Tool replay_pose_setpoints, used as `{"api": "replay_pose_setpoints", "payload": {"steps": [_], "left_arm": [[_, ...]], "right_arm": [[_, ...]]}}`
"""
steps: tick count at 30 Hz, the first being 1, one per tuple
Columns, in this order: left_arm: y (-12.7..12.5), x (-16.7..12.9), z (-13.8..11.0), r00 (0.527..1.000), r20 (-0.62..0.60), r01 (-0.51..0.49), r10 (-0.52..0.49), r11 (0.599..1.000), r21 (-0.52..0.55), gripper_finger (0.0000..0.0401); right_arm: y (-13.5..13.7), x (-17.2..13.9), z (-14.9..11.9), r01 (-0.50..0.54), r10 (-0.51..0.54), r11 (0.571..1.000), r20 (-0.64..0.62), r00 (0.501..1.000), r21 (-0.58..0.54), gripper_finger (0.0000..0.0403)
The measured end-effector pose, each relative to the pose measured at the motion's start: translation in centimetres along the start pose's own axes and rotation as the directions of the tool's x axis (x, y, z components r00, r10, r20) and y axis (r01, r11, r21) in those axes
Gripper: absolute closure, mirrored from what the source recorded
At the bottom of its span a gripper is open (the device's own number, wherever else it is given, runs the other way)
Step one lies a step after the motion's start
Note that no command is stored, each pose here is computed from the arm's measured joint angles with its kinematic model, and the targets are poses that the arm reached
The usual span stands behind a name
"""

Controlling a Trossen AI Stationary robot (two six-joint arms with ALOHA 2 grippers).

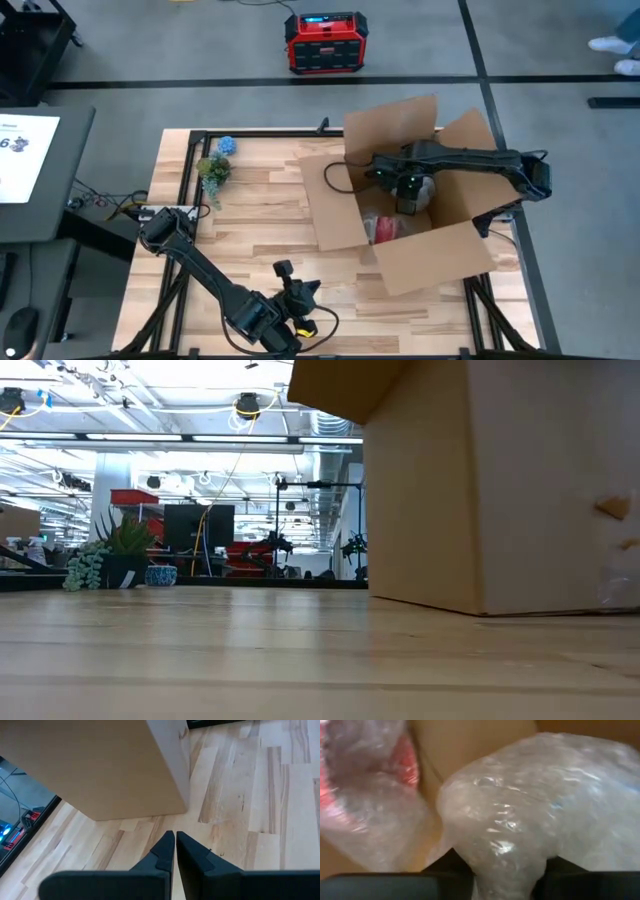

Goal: Wrap mug
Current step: Put the wrapped white patterned mug into the brown box, then close the cardboard box

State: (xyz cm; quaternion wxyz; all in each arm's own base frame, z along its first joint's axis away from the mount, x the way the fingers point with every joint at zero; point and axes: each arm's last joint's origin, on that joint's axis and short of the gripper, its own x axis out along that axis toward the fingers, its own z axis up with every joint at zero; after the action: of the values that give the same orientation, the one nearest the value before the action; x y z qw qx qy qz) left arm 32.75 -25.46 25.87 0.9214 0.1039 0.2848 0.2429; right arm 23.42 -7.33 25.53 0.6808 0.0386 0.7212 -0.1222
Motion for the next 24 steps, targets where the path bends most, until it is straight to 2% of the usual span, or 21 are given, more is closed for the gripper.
{"api": "replay_pose_setpoints", "payload": {"steps": [5, 10, 13, 15, 18, 20, 24], "left_arm": [[-0.1, 0.0, 0.0, 1.0, -0.009, 0.011, -0.011, 1.0, -0.001, 0.0401], [-0.1, 0.0, 0.0, 1.0, -0.014, 0.018, -0.018, 1.0, -0.002, 0.0401], [-0.1, 0.0, 0.0, 1.0, -0.014, 0.018, -0.018, 1.0, -0.007, 0.0401], [0.0, 0.2, 0.1, 1.0, -0.003, 0.002, -0.002, 1.0, -0.028, 0.0401], [0.4, 0.9, 0.3, 0.999, 0.016, -0.043, 0.044, 0.995, -0.086, 0.0401], [1.0, 1.6, 0.3, 0.995, 0.022, -0.097, 0.1, 0.992, -0.085, 0.0401], [2.9, 2.8, 0.4, 0.959, 0.075, -0.265, 0.272, 0.96, -0.088, 0.0401]], "right_arm": [[-0.2, -0.7, -0.8, -0.023, 0.021, 1.0, -0.08, 0.997, -0.018, 0.0226], [-0.6, -4.3, -1.1, -0.007, 0.007, 1.0, -0.042, 0.999, -0.005, 0.0176], [-0.5, -8.0, -2.1, 0.002, -0.004, 1.0, 0.069, 0.998, 0.018, 0.0169], [-0.2, -10.8, -3.3, 0.002, -0.008, 0.999, 0.191, 0.982, 0.032, 0.0169], [0.8, -14.9, -6.2, -0.031, 0.009, 0.998, 0.38, 0.925, 0.051, 0.0169], [1.8, -16.9, -8.6, -0.085, 0.046, 0.995, 0.48, 0.876, 0.059, 0.0169], [4.4, -18.2, -13.1, -0.226, 0.189, 0.974, 0.56, 0.807, -0.003, 0.0169]]}}
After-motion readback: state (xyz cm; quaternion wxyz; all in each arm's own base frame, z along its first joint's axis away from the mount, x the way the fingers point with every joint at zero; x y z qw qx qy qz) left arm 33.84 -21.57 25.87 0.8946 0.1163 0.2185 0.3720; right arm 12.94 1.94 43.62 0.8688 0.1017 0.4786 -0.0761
